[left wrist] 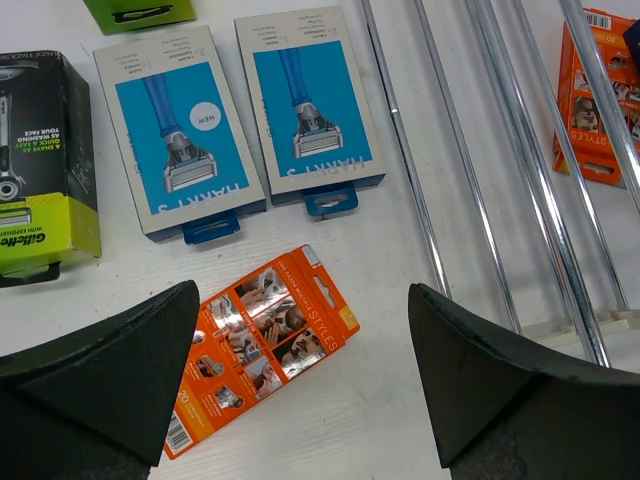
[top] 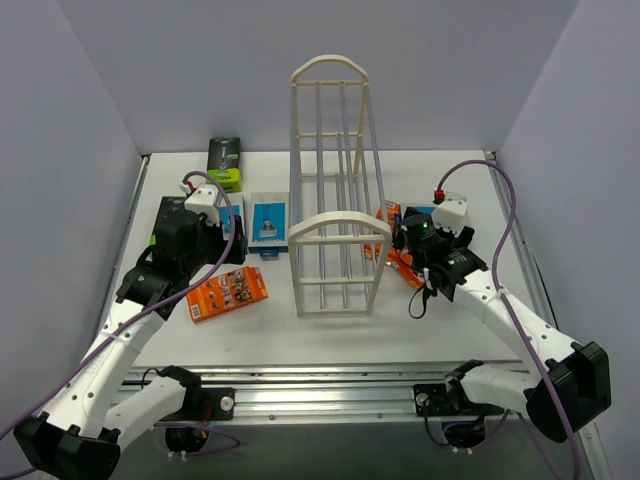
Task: Place and organize the shaving razors onto the shelf
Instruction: Grab a shaving razor with the right arm
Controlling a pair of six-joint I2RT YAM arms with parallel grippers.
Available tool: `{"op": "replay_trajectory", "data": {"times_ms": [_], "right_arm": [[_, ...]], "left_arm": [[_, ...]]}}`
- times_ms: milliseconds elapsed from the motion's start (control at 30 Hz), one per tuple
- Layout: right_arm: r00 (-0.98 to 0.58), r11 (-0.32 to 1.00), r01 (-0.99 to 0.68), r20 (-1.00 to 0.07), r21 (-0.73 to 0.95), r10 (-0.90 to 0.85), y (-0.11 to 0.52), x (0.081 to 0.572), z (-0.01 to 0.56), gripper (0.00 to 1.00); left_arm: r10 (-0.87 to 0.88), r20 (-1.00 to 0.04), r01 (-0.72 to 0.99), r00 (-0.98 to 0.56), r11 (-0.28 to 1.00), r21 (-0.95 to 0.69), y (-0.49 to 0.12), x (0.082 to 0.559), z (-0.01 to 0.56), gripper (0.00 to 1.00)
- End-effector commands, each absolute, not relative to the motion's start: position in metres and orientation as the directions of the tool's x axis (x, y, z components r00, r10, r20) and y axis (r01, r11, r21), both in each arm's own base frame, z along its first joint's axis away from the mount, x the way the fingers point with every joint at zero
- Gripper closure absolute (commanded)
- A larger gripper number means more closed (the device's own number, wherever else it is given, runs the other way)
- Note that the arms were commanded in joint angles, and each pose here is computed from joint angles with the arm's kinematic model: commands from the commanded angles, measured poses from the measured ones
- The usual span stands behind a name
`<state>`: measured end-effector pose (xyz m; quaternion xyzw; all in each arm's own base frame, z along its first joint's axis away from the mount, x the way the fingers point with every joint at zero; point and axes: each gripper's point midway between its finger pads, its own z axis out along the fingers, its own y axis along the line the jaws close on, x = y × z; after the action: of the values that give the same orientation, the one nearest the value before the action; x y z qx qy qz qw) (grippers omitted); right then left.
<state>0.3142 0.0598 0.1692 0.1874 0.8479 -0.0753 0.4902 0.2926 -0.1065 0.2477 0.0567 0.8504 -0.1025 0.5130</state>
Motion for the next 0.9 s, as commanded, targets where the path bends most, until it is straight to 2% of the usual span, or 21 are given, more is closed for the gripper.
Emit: {"op": "replay_trajectory", "data": {"times_ms": [0, 500, 867], "right_arm": [[-0.402, 0.896, 0.440, -0.882, 0.051, 0.248, 0.054, 0.314, 0.182, 0.00], [-0.425, 0.952, 0.304, -0.890, 0.031, 0.165, 0.071, 0.316, 0.191, 0.00], [-0.480, 0.948, 0.290, -0.838, 0.128, 0.260, 0.039, 0.344, 0.176, 0.01]], "left_arm": [[-0.005, -0.900, 0.208, -0.436, 0.972, -0.107, -0.107, 0.295, 0.260, 0.06], [-0.012, -0.901, 0.198, -0.435, 0.974, -0.108, -0.105, 0.294, 0.262, 0.06], [-0.020, -0.884, 0.197, -0.466, 0.972, -0.126, -0.107, 0.290, 0.262, 0.06]]}}
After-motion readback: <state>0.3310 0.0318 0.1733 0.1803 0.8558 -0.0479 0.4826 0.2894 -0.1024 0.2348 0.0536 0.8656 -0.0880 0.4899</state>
